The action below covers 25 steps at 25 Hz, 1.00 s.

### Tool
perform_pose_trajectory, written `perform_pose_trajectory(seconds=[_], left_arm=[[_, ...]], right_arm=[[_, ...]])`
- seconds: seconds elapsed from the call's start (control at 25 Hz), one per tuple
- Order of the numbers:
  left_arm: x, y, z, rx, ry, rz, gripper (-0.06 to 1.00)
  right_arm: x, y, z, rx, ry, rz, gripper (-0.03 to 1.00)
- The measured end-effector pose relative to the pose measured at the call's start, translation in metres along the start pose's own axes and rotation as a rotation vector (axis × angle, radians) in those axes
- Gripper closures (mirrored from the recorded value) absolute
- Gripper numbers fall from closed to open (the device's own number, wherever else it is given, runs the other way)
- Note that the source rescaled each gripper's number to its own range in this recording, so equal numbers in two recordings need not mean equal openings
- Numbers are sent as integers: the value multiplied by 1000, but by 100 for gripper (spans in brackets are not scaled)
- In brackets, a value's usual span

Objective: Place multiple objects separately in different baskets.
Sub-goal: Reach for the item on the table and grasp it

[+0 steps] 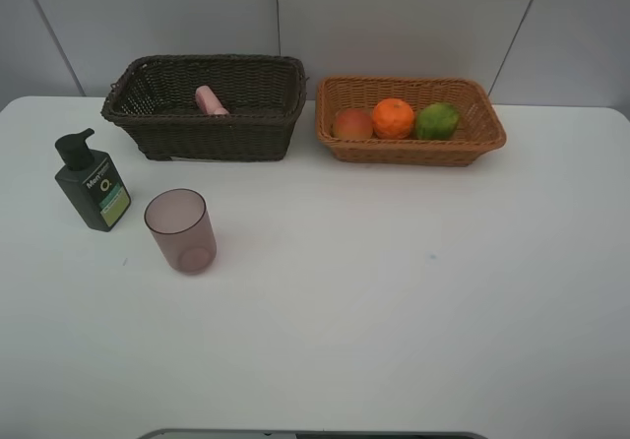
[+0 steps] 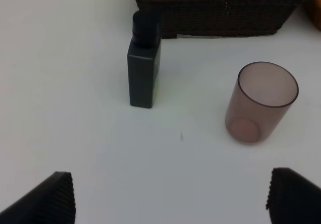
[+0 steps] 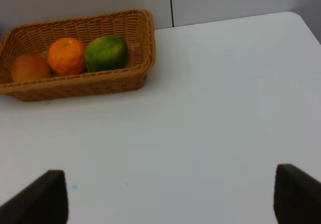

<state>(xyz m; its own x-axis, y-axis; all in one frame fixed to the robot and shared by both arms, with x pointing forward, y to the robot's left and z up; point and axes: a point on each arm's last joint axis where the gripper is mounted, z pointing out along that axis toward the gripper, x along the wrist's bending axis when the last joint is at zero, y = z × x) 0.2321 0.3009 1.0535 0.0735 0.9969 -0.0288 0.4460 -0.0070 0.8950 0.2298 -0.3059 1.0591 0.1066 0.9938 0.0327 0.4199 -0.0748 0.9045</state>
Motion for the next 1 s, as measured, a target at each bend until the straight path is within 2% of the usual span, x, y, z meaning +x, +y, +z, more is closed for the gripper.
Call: perform_pose_trajectory(seconds=[0.72, 0.88, 1.0], left_arm=[[-1, 1, -1, -5, -6, -3, -6], [-1, 22, -2, -57, -7, -4, -6], [-1, 48, 10, -6, 0, 1, -6]], right_arm=[[0, 0, 0, 0, 0, 0, 19], [0, 0, 0, 0, 0, 0, 19], [0, 0, 0, 0, 0, 0, 19]])
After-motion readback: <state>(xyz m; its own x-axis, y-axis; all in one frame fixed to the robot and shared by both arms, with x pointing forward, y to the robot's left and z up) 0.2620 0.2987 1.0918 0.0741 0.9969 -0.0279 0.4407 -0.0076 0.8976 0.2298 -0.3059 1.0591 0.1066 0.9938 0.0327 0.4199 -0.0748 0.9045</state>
